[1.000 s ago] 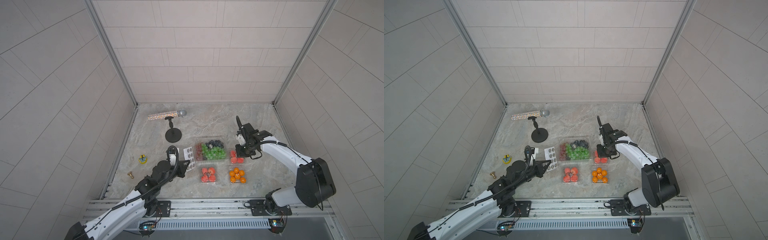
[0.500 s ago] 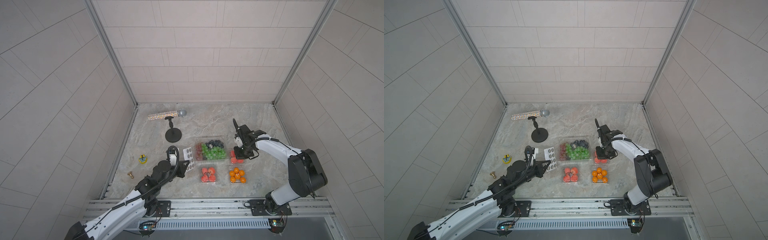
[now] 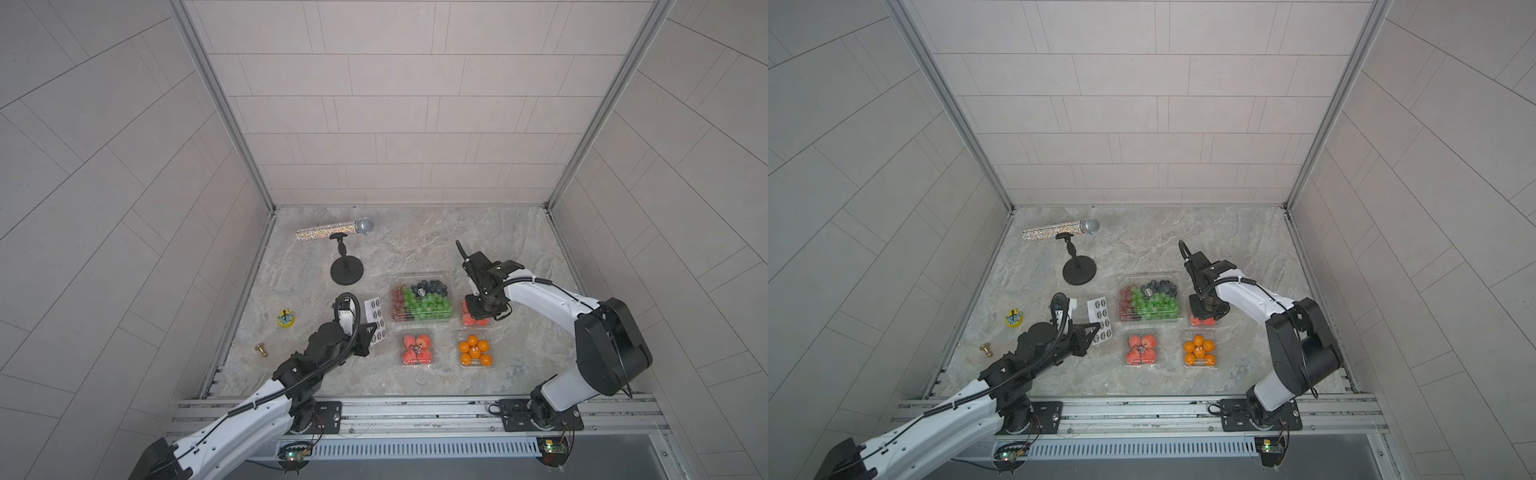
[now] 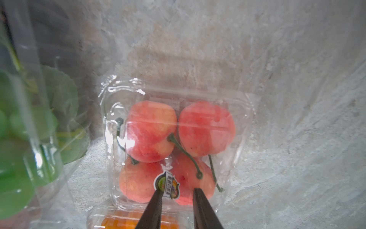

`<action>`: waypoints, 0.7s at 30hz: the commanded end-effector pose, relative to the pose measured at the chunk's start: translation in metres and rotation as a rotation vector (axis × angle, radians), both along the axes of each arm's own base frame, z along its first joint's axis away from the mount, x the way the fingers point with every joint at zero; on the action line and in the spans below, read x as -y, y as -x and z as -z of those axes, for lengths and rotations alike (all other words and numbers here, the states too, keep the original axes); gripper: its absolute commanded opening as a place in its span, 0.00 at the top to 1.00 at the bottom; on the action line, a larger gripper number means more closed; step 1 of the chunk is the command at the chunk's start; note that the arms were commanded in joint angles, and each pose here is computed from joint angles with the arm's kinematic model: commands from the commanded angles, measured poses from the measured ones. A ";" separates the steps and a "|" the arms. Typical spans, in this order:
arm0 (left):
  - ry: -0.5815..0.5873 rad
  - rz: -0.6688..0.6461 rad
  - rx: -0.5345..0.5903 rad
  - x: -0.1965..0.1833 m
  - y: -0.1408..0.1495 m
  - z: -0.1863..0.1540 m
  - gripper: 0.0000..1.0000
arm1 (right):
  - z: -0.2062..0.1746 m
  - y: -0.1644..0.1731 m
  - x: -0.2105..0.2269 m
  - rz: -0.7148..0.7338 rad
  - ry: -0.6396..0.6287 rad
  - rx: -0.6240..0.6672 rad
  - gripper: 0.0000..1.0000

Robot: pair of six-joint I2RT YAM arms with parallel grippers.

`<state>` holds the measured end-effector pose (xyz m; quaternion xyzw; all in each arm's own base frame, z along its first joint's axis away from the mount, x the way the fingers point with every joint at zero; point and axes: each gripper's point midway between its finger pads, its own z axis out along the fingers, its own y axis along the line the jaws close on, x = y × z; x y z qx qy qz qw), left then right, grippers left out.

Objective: Label fruit boxes
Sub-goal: Stick the label on the fruit box.

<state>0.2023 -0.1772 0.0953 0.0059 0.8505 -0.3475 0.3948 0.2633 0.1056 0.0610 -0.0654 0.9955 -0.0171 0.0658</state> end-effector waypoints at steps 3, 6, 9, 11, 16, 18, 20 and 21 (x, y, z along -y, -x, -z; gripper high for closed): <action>-0.124 -0.113 -0.071 -0.026 -0.002 0.024 1.00 | -0.016 -0.005 0.013 0.020 0.086 0.065 0.68; -0.117 -0.133 -0.100 -0.028 -0.001 0.036 1.00 | -0.017 -0.008 0.010 0.011 0.072 0.074 0.68; -0.119 -0.126 -0.122 -0.027 0.002 0.043 1.00 | -0.013 -0.009 0.005 -0.003 0.059 0.063 0.69; -0.129 -0.133 -0.140 -0.030 0.003 0.047 1.00 | -0.012 -0.011 0.007 -0.002 0.071 0.071 0.69; -0.166 -0.146 -0.167 -0.035 0.006 0.055 0.96 | -0.006 -0.016 0.010 0.001 0.109 0.069 0.71; -0.210 -0.167 -0.177 -0.043 0.007 0.055 0.88 | -0.002 -0.014 0.010 -0.003 0.113 0.056 0.71; -0.241 -0.184 -0.182 -0.049 0.008 0.057 0.81 | 0.000 -0.014 0.010 -0.004 0.117 0.054 0.71; -0.249 -0.192 -0.182 -0.051 0.008 0.058 0.80 | 0.000 -0.014 0.010 -0.006 0.114 0.054 0.72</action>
